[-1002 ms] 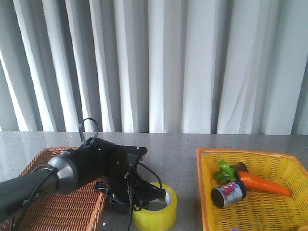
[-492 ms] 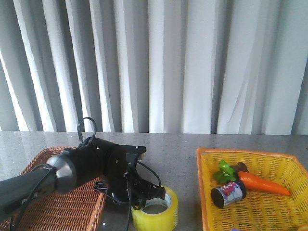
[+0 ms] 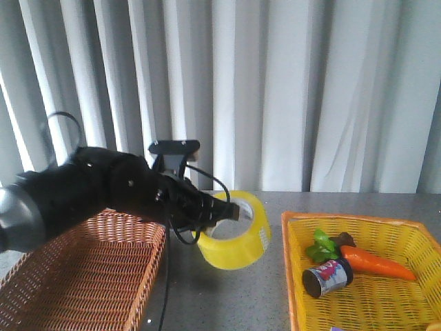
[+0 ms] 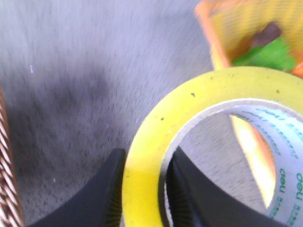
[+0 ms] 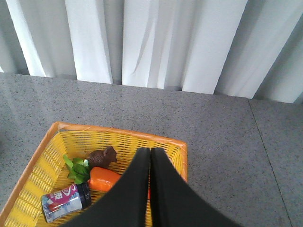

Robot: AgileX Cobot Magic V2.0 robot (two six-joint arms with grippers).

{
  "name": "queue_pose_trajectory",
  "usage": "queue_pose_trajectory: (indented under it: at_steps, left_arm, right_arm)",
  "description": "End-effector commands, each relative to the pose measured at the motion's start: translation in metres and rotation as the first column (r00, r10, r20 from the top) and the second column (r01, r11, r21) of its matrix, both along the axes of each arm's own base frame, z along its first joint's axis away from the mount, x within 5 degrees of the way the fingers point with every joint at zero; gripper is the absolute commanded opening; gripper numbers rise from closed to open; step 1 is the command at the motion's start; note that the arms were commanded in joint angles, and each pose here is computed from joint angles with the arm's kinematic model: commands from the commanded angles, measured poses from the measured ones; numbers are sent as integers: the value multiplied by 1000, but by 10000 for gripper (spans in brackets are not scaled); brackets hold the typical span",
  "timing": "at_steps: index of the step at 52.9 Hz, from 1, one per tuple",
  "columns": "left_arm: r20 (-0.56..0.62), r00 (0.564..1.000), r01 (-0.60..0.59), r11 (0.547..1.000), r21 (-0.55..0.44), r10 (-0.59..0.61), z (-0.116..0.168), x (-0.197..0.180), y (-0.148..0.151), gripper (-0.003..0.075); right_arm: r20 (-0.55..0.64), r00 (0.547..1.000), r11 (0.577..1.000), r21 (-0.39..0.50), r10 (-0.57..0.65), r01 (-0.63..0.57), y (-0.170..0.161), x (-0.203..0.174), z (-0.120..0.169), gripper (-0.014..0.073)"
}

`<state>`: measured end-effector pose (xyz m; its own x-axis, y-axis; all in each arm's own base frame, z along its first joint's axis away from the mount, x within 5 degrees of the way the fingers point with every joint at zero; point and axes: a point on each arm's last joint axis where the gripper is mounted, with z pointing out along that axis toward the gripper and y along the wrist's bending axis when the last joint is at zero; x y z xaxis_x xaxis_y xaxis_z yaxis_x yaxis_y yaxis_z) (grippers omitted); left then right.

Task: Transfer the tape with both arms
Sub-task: 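Carry the tape roll with the left gripper into the brown wicker basket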

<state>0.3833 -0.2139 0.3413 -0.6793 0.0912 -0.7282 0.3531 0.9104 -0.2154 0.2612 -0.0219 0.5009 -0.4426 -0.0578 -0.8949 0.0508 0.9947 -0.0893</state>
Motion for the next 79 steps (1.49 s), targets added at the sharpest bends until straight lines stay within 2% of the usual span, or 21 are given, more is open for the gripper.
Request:
queue_pose_trajectory:
  at_steps: [1,11,18,25,30,40,49,62,68,79]
  left_arm:
    - [250,968,10,993,-121,21,79,-26,16,41]
    - [393,919,-11,998,-59,33,125,-58,42,41]
    - [398,911,-96,994,-51,108,139,-66,70,41]
    - [346,913,-213,976,-53,217,141,-64,105,41]
    - [304,906,-305,952,-14,294,136,-58,134,41]
    - [282,894,-370,929,31,347,127,-45,157,41]
    - [254,917,-344,932,112,307,103,-22,154,41]
    - [71,946,-326,922,209,318,38,20,147,41]
    - [-5,930,-358,910,210,367,13,34,150,41]
    - [-97,902,-388,889,244,421,-14,46,164,41]
  right_arm:
    - [117,993,1000,-19,-7,10,-1,-11,19,-8]
    - [117,993,1000,-19,-7,10,-1,-11,19,-8]
    - [117,993,1000,-19,-7,10,-1,-11,19,-8]
    - [117,993,1000,-19,-7,10,-1,-11,19,-8]
    - [117,993,1000,-19,-7,10,-1,-11,19,-8]
    - [116,993,1000,-19,-7,10,-1,-11,19,-8]
    - [115,993,1000,-19,-7,10,-1,-11,19,-8]
    - [115,993,1000,-19,-7,10,-1,-11,19,-8]
    - [115,993,1000,-19,-7,10,-1,-11,19,-8]
    - [115,993,1000,-19,-7,10,-1,-11,19,-8]
